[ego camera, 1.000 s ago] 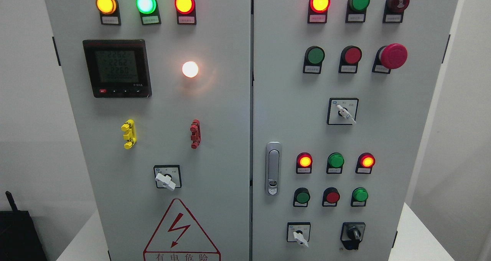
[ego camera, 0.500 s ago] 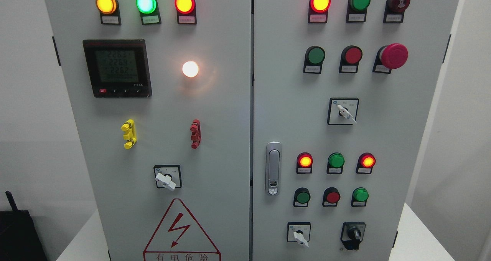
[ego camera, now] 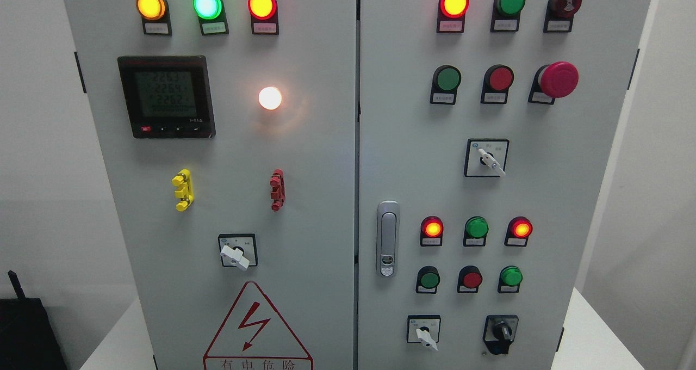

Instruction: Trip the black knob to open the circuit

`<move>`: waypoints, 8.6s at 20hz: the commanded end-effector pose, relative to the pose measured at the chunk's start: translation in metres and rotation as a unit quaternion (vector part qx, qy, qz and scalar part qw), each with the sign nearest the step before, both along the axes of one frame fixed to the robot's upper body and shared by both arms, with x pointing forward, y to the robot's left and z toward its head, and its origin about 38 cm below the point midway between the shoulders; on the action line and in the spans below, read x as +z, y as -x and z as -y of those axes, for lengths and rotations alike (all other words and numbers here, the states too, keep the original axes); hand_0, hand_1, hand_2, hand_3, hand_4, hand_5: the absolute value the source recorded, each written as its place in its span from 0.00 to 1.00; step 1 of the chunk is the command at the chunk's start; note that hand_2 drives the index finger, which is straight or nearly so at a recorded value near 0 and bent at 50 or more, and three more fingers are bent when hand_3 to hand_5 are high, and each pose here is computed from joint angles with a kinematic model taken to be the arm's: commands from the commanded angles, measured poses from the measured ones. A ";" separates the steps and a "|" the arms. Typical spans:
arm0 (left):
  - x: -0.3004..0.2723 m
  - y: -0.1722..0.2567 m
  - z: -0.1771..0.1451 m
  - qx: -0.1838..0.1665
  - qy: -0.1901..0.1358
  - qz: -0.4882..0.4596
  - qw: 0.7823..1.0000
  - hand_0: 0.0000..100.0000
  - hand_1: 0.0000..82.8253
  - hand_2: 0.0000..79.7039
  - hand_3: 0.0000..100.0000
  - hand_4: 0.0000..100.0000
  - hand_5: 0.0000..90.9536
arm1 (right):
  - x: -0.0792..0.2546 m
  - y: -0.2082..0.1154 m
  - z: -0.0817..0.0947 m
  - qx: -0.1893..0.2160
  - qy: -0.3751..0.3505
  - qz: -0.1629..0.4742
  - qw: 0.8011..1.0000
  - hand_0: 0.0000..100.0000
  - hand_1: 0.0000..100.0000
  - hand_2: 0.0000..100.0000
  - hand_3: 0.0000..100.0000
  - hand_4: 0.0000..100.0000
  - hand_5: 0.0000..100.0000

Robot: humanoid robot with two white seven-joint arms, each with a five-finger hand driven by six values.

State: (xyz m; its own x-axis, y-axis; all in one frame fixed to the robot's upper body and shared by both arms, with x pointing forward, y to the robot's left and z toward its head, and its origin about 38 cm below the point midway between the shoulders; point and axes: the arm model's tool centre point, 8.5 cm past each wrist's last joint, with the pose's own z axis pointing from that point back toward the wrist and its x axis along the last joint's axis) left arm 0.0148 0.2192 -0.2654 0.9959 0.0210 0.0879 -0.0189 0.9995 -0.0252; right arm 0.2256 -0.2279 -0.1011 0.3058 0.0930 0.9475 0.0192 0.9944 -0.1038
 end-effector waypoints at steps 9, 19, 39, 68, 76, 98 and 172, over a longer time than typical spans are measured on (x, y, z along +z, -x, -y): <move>0.000 0.000 0.000 0.002 0.000 -0.001 1.000 0.12 0.47 0.00 0.00 0.00 0.00 | 0.078 -0.039 0.007 -0.030 -0.008 0.130 0.991 0.78 0.83 0.00 1.00 0.95 0.90; 0.000 0.000 0.000 0.002 0.000 0.000 1.000 0.12 0.47 0.00 0.00 0.00 0.00 | 0.134 -0.070 0.014 -0.041 -0.009 0.200 0.979 0.78 0.83 0.00 1.00 1.00 0.93; 0.000 -0.001 0.000 0.002 0.000 0.000 1.000 0.12 0.47 0.00 0.00 0.00 0.00 | 0.215 -0.117 0.016 -0.044 -0.028 0.276 0.960 0.80 0.85 0.00 1.00 1.00 0.93; 0.000 0.000 0.000 0.002 0.000 -0.001 1.000 0.12 0.47 0.00 0.00 0.00 0.00 | 0.233 -0.126 -0.001 -0.017 -0.037 0.297 0.954 0.81 0.87 0.02 1.00 1.00 0.93; 0.000 0.000 0.000 0.002 0.000 -0.001 1.000 0.12 0.47 0.00 0.00 0.00 0.00 | 0.230 -0.126 -0.011 -0.007 -0.043 0.290 0.956 0.81 0.87 0.02 1.00 1.00 0.93; 0.000 0.000 0.000 0.002 0.000 -0.001 1.000 0.12 0.47 0.00 0.00 0.00 0.00 | 0.236 -0.126 -0.024 0.007 -0.046 0.299 0.953 0.82 0.87 0.04 1.00 1.00 0.93; 0.000 0.000 0.000 0.002 0.000 -0.001 1.000 0.12 0.47 0.00 0.00 0.00 0.00 | 0.254 -0.129 -0.061 0.034 -0.063 0.321 0.944 0.84 0.88 0.05 1.00 1.00 0.93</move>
State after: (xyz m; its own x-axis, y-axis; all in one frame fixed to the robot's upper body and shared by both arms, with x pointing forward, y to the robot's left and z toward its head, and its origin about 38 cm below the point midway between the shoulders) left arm 0.0147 0.2192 -0.2654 0.9959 0.0211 0.0879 -0.0189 0.9995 -0.0252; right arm 0.3542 -0.1865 0.1238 -0.2401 -0.0072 0.9707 0.0459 0.9988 0.0187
